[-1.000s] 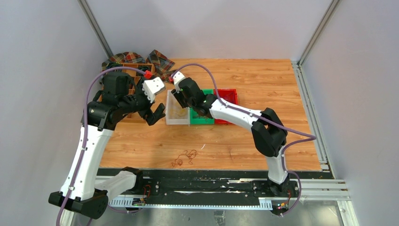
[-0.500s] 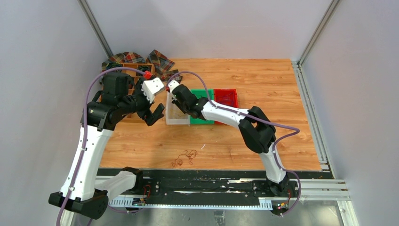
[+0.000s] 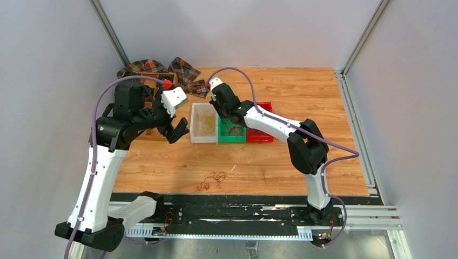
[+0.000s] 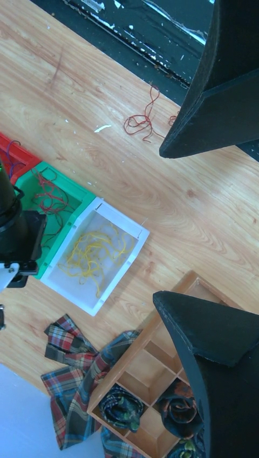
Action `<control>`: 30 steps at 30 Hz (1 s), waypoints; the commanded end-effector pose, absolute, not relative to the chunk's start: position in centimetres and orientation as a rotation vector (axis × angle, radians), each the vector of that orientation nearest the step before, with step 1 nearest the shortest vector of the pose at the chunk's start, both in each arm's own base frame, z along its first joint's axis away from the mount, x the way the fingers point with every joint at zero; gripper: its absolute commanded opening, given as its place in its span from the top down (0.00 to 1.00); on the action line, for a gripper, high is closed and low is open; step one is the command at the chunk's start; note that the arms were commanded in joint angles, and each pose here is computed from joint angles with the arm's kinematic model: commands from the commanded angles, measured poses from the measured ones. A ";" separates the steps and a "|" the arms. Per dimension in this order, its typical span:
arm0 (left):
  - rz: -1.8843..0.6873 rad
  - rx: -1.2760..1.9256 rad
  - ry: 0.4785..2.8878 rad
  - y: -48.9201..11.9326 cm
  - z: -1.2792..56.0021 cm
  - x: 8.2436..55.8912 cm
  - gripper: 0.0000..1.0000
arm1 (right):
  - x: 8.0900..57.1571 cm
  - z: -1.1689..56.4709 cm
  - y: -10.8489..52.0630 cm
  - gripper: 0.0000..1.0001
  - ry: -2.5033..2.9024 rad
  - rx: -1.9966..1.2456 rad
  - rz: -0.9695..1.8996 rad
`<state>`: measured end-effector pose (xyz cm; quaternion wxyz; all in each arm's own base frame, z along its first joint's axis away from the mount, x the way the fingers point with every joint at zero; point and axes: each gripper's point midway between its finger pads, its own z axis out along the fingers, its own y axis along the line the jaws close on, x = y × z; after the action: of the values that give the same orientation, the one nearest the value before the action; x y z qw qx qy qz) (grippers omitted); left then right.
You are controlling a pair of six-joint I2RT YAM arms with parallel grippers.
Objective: Untangle the cables
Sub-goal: Place the cable in the bin.
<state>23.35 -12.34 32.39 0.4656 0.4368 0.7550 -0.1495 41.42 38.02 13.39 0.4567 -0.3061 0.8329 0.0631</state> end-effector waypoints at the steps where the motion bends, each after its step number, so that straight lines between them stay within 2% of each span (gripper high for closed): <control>1: -0.386 1.064 1.803 -12.6 34.1 22.7 0.02 | 41.5 13.1 36.1 0.99 2.115 -0.688 0.178; 14: -0.393 0.998 1.797 -12.5 35.6 22.2 0.02 | 42.8 6.0 34.7 0.99 2.332 -0.594 0.312; 19: -0.457 0.981 1.899 -12.7 32.2 21.8 0.02 | 43.1 5.4 35.2 0.98 2.366 -0.655 0.256; 21: -0.455 0.985 1.912 -12.6 31.6 21.8 0.02 | 43.3 6.5 35.0 0.90 2.346 -0.641 0.240; 24: -0.456 0.997 1.909 -12.6 31.4 21.7 0.02 | 43.8 8.6 35.2 0.69 2.294 -0.643 0.242; 29: -0.454 0.986 1.929 -12.5 31.0 21.8 0.02 | 44.1 14.0 35.2 0.52 2.194 -0.617 0.254; 30: -0.442 0.984 1.934 -12.3 30.8 21.8 0.02 | 43.9 14.9 35.1 0.45 2.180 -0.621 0.260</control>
<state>21.97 -12.55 30.98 0.4466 0.4044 0.7776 -0.1796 43.51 34.62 7.04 0.3514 -0.2494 0.8979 0.0907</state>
